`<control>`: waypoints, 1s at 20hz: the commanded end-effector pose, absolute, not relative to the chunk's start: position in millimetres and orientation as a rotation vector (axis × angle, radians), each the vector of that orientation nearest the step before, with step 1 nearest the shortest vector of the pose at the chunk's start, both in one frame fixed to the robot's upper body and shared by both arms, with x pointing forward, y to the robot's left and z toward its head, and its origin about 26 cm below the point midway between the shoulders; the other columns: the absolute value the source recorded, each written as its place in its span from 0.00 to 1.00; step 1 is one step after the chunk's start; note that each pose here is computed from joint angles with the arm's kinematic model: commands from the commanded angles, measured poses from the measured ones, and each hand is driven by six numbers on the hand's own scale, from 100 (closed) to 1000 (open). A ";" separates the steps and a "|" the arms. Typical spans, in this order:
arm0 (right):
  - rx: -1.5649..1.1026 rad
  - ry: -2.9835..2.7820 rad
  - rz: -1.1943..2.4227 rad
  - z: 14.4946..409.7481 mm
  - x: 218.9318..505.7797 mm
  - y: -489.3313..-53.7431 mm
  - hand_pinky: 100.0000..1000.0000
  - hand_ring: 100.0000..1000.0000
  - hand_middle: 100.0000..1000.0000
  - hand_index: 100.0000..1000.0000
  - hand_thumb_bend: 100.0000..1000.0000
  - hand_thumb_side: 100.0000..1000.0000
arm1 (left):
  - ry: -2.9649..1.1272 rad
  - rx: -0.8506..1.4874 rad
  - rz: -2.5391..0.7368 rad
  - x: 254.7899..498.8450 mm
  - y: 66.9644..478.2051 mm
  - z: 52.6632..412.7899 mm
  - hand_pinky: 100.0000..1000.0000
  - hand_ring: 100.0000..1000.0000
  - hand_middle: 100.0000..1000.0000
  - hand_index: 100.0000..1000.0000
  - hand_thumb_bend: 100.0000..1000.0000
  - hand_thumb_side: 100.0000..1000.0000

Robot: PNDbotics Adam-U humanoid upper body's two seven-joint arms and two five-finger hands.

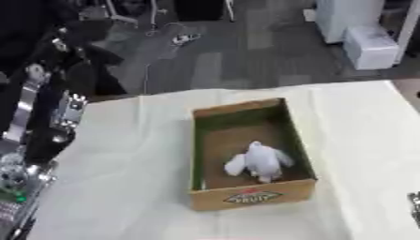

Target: Pick up objects on the table and place them in the box.

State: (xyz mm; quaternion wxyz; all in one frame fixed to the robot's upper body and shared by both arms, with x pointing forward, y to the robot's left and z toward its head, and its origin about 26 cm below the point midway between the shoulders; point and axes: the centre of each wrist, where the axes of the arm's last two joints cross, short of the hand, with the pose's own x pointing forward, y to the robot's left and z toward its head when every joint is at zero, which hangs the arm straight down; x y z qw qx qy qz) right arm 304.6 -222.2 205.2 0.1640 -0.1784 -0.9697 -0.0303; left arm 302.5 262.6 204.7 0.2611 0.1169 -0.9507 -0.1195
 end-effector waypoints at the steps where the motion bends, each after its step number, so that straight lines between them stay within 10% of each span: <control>1: -0.516 -2.795 -0.119 209.7 302.7 -224.0 0.30 0.42 0.48 0.60 0.00 0.83 | -2.610 0.312 -0.219 298.1 261.3 201.0 0.59 0.56 0.77 0.82 0.07 0.78; 20: -0.441 -2.956 -0.293 237.1 308.0 -214.3 0.29 0.42 0.48 0.60 0.00 0.84 | -2.756 0.083 0.038 300.8 247.2 205.3 0.55 0.55 0.76 0.86 0.08 0.77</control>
